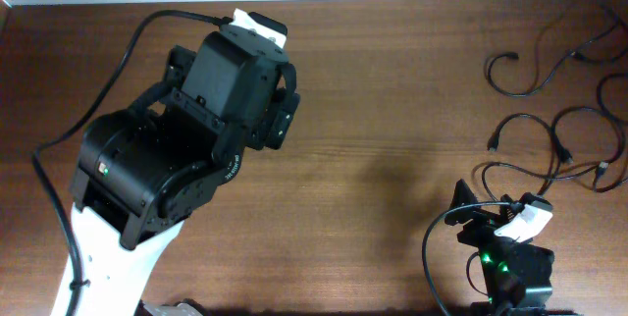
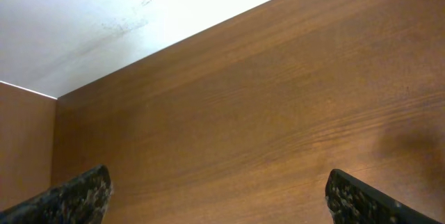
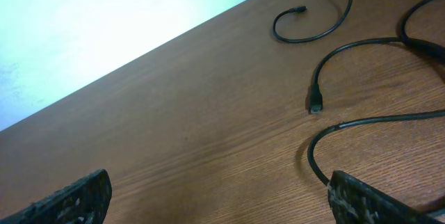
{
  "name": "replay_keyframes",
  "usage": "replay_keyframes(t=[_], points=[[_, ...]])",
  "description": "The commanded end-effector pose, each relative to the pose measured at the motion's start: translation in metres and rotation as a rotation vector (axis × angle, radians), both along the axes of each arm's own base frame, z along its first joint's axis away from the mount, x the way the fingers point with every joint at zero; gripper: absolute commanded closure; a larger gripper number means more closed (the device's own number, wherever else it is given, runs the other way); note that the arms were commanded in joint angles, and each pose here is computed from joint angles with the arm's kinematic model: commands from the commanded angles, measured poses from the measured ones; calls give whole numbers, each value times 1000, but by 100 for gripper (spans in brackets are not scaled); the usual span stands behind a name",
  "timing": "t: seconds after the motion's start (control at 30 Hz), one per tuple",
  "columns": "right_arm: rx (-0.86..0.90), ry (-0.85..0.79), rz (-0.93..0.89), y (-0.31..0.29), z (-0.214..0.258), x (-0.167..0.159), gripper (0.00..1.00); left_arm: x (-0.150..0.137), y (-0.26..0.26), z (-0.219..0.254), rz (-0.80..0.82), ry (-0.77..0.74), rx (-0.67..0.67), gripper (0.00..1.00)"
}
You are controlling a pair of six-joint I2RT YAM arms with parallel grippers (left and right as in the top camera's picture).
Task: Untangle cables
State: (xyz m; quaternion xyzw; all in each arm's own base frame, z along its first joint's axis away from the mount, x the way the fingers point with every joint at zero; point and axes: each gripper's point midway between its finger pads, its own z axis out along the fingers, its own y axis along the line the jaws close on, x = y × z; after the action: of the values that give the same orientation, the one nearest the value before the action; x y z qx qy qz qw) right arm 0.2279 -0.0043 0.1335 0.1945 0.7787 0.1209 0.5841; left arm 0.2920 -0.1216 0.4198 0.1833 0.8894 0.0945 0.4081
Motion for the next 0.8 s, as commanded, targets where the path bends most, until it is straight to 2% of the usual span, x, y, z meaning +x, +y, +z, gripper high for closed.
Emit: replay_keyframes(t=[0.0,0.1,0.23,0.37,0.57,0.77], points=[[1,-3,-8,-1,-1,0,1,-8,3,-2,-15,22,4,1],[0,-3,-8,-1,-1,0,1,-9,-13,-2,-82,40,-57,1],[0,-3,-8,-1,-1,0,1,19,-16,34,-41,-140,-136,1],[0,-3,-8,-1,-1,0,1,36,-28,77,-167,-314,-232,1],[0,-3,-8,-1,-1,0,1,29,-19,126,-289,-586,-315,1],[0,-3,-8,-1,-1,0,1,7,13,107,-270,-692,-338,1]])
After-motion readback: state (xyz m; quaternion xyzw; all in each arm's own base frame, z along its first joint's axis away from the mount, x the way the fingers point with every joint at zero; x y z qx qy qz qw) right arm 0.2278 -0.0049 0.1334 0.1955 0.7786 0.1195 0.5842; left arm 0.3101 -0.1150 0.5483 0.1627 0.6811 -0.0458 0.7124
